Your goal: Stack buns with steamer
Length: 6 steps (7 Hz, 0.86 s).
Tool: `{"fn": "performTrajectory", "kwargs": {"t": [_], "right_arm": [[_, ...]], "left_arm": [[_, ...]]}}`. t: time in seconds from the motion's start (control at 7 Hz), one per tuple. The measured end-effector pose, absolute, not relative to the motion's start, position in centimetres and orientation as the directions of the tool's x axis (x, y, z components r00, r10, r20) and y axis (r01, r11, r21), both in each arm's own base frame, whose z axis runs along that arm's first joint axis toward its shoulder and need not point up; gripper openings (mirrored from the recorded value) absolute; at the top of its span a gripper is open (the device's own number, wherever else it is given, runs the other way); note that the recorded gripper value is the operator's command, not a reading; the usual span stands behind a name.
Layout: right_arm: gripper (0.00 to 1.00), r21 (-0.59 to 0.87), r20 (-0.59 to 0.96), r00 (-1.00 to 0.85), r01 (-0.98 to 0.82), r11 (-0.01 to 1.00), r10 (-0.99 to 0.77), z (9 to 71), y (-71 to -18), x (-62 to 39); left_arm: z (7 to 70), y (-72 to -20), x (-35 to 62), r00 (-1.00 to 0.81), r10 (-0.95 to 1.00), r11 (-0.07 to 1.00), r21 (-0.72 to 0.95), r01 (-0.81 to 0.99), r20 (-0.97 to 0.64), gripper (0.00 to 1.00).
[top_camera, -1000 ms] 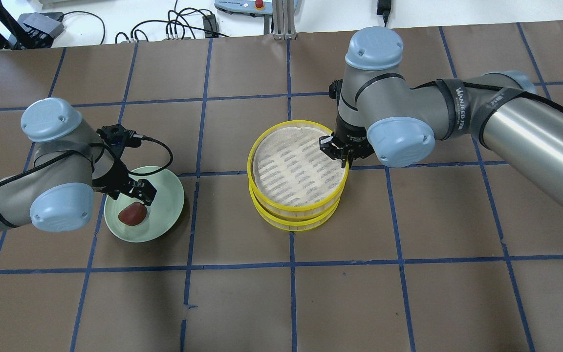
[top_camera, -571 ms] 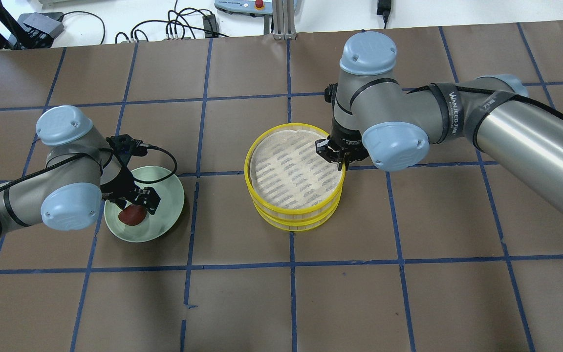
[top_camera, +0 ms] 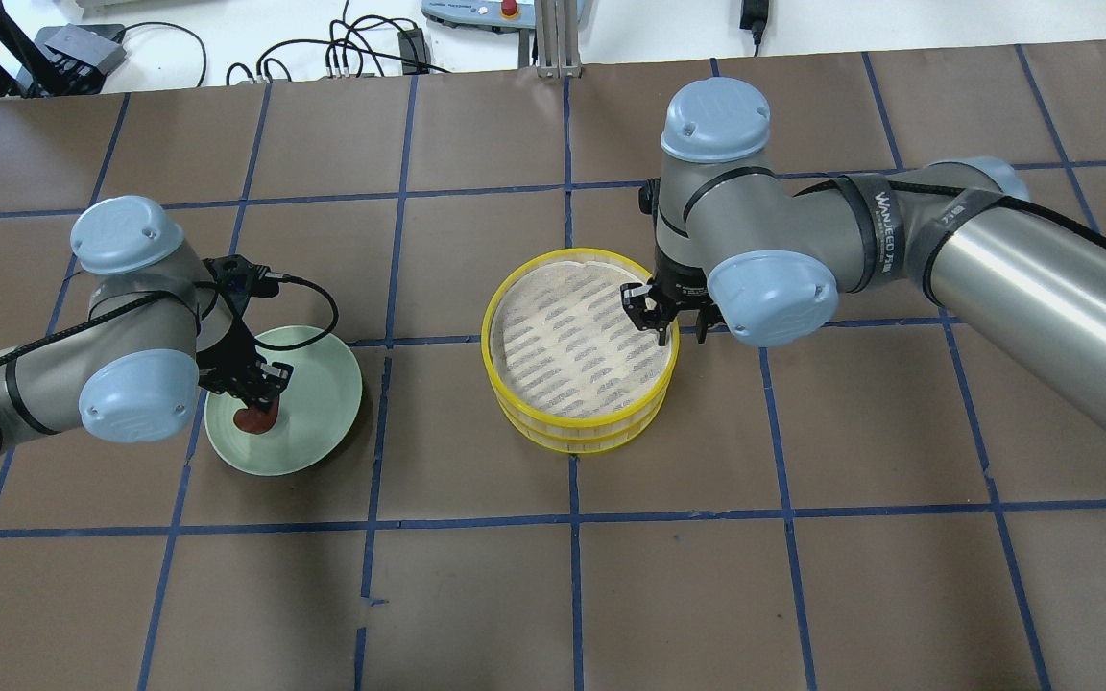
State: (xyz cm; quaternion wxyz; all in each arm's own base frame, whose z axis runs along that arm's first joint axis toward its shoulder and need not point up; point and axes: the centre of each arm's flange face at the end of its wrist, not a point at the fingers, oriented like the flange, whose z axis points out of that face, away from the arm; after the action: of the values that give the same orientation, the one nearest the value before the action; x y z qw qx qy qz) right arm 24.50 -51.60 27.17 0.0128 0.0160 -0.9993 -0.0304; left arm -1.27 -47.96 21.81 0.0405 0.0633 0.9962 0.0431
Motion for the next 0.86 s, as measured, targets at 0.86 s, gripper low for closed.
{"fn": "performTrajectory", "kwargs": {"t": [0.86], "right_arm": [[1.00,0.047,-0.038,-0.995,0.090,0.995,0.092,50.2,-47.8,18.1]], "left_arm": [[36.6,-49.6,-17.5,-0.992,-0.048,0.999,-0.013,-0.050,0.120,0.06]]}}
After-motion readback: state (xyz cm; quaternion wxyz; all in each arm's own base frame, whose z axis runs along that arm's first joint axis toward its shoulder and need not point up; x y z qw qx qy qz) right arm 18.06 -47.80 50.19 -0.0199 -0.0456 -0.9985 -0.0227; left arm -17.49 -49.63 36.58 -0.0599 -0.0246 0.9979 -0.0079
